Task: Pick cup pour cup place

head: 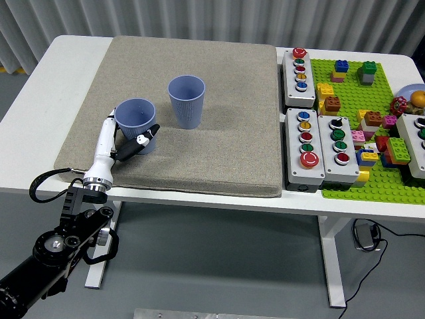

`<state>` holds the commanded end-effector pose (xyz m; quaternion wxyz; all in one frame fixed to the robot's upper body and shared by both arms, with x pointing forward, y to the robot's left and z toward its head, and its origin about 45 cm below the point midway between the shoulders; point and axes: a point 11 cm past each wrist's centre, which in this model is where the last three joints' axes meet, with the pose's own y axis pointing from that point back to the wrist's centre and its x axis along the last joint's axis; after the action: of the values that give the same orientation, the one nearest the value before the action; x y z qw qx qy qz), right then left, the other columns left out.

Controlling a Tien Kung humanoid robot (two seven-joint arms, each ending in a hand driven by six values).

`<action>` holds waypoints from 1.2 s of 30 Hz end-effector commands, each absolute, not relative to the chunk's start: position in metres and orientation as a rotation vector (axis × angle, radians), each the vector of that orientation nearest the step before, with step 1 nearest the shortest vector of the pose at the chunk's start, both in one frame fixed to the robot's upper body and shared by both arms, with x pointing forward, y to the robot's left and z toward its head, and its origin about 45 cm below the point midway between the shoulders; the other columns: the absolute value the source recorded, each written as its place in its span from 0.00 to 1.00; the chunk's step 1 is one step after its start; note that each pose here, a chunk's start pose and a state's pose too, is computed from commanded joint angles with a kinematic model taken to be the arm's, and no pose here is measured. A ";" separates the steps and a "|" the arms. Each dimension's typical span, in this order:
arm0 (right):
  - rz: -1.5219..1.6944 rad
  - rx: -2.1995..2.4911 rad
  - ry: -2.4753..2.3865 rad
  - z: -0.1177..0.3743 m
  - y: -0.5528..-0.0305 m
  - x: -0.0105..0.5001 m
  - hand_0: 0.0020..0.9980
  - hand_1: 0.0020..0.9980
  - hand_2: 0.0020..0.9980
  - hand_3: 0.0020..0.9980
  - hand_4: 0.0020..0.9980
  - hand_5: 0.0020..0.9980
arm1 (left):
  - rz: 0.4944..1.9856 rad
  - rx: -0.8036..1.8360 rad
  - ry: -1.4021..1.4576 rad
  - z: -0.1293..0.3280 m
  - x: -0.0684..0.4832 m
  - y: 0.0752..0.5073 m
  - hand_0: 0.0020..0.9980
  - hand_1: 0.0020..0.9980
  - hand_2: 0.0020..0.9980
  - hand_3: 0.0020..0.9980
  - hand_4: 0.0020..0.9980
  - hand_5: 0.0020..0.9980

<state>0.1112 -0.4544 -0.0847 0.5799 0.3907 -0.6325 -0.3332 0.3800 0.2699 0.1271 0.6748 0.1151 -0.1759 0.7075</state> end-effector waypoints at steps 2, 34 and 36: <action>-0.779 0.913 -1.479 -0.085 -0.454 0.111 0.69 0.65 0.58 0.58 0.00 0.16 | 1.589 0.258 -0.395 0.127 0.380 0.270 0.69 0.72 0.87 0.94 1.00 0.56; -0.780 0.910 -1.464 -0.086 -0.455 0.105 0.69 0.65 0.58 0.58 0.00 0.16 | 1.613 0.147 -0.435 0.160 0.374 0.277 0.93 0.95 1.00 1.00 1.00 0.71; -0.780 0.911 -1.464 -0.086 -0.455 0.105 0.69 0.65 0.58 0.58 0.00 0.16 | 1.616 0.136 -0.442 0.164 0.374 0.278 0.93 0.95 1.00 1.00 1.00 0.71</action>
<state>0.1055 -0.4552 -0.0858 0.5846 0.3903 -0.6277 -0.3344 0.3743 0.2777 0.1639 0.6670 0.0605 -0.1959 0.7163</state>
